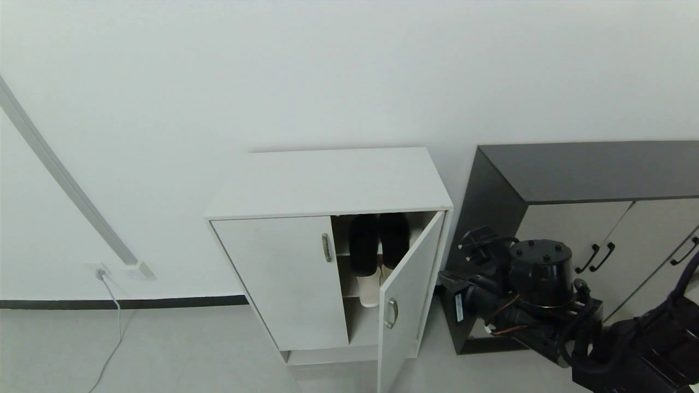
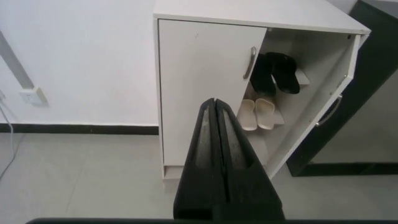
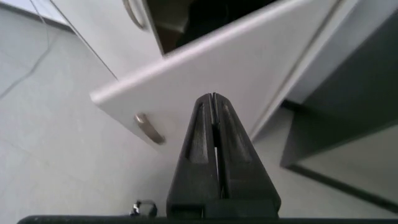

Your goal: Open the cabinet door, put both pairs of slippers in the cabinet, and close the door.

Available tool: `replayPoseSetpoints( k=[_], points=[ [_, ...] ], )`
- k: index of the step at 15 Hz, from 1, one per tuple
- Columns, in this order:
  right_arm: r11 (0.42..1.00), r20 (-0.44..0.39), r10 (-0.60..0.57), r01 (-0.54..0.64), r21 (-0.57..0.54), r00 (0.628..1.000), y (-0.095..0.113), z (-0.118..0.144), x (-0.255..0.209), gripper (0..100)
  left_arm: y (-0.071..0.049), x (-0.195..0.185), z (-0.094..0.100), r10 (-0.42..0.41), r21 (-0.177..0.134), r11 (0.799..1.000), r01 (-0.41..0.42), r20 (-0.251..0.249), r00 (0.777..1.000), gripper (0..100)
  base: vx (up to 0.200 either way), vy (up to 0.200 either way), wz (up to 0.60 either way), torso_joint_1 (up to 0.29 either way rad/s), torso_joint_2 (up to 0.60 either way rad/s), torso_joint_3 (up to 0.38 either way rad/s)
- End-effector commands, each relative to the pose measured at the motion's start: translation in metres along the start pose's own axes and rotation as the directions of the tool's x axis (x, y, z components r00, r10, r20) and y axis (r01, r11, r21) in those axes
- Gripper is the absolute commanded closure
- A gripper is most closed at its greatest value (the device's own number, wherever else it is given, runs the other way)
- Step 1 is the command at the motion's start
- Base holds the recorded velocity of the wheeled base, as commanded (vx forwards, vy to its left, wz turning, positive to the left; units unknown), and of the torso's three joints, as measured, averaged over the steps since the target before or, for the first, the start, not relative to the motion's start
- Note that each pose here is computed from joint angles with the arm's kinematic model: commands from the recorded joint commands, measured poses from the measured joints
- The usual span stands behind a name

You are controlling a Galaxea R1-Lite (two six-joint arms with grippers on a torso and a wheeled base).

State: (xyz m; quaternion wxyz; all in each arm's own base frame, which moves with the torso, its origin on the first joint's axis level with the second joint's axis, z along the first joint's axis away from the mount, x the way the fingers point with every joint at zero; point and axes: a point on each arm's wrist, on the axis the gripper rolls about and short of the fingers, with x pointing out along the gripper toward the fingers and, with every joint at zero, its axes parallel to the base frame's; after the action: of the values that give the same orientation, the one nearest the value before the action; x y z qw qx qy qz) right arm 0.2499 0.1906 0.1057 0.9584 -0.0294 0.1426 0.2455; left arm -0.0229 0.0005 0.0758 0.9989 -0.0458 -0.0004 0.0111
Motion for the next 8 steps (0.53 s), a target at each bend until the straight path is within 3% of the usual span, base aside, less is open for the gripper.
replayPoseSetpoints(
  k=[1, 8],
  points=[
    [1.0, -0.03, 0.012, -0.012, -0.002, 0.999, 0.001, -0.01, 0.01, 100, 0.0, 0.0, 0.0, 0.001, 0.0, 1.0, -0.001, -0.001, 1.0, 100, 0.0, 0.0, 0.0, 0.0, 0.0, 0.0],
    [1.0, 0.007, 0.027, -0.027, -0.001, 1.0, 0.008, -0.026, 0.064, 100, 0.0, 0.0, 0.0, 0.001, 0.0, 1.0, -0.001, 0.0, 1.0, 100, 0.0, 0.0, 0.0, 0.0, 0.0, 0.0]
  ],
)
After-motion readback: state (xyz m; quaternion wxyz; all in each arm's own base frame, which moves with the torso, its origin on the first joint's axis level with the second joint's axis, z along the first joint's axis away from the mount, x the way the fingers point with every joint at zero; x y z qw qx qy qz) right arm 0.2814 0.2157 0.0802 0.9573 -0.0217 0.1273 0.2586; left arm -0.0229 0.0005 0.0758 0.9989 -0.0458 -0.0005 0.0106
